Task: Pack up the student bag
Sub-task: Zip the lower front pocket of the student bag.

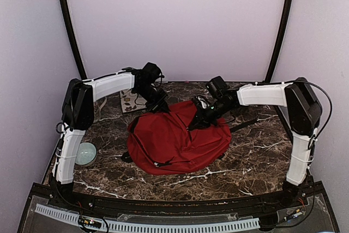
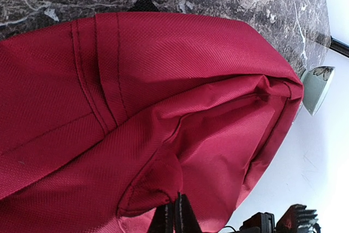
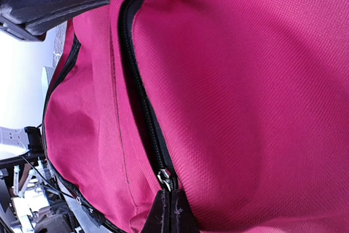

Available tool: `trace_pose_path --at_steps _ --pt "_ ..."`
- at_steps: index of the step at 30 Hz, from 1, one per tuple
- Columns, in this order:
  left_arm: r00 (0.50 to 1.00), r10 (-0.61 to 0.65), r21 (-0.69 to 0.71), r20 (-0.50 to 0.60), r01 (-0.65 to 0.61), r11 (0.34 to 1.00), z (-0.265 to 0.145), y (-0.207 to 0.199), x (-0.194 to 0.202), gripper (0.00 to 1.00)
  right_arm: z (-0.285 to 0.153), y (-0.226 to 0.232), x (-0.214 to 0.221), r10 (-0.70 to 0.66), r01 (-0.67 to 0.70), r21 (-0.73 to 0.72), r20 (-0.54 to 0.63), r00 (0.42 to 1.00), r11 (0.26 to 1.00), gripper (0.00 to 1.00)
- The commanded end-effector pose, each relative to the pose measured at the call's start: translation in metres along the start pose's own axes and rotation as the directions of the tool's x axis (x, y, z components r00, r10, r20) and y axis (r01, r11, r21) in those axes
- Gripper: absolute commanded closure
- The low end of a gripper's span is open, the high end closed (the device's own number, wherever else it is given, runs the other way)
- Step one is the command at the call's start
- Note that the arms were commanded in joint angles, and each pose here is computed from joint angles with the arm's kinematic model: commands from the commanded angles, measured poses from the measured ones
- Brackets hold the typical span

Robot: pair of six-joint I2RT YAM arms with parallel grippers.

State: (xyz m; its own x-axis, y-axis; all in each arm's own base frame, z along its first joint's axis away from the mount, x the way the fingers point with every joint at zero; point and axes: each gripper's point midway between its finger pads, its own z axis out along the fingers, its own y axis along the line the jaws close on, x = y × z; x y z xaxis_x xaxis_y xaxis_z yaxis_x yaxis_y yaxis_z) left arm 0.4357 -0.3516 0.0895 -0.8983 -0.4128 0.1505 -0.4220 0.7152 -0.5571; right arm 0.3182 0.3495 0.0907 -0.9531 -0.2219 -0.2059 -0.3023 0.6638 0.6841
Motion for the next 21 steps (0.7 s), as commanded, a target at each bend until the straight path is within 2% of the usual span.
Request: trace_pose_path --at_steps 1,21 --pt "0.993 0.005 0.034 0.120 -0.009 0.999 -0.030 -0.004 -0.034 1.00 -0.011 0.000 0.029 0.002 0.001 0.041 -0.088 0.996 0.999 1.00" --pt "0.993 0.004 0.017 0.118 -0.006 1.000 -0.030 0.008 -0.035 1.00 -0.019 0.009 0.061 -0.053 0.065 0.068 -0.163 0.985 0.996 1.00"
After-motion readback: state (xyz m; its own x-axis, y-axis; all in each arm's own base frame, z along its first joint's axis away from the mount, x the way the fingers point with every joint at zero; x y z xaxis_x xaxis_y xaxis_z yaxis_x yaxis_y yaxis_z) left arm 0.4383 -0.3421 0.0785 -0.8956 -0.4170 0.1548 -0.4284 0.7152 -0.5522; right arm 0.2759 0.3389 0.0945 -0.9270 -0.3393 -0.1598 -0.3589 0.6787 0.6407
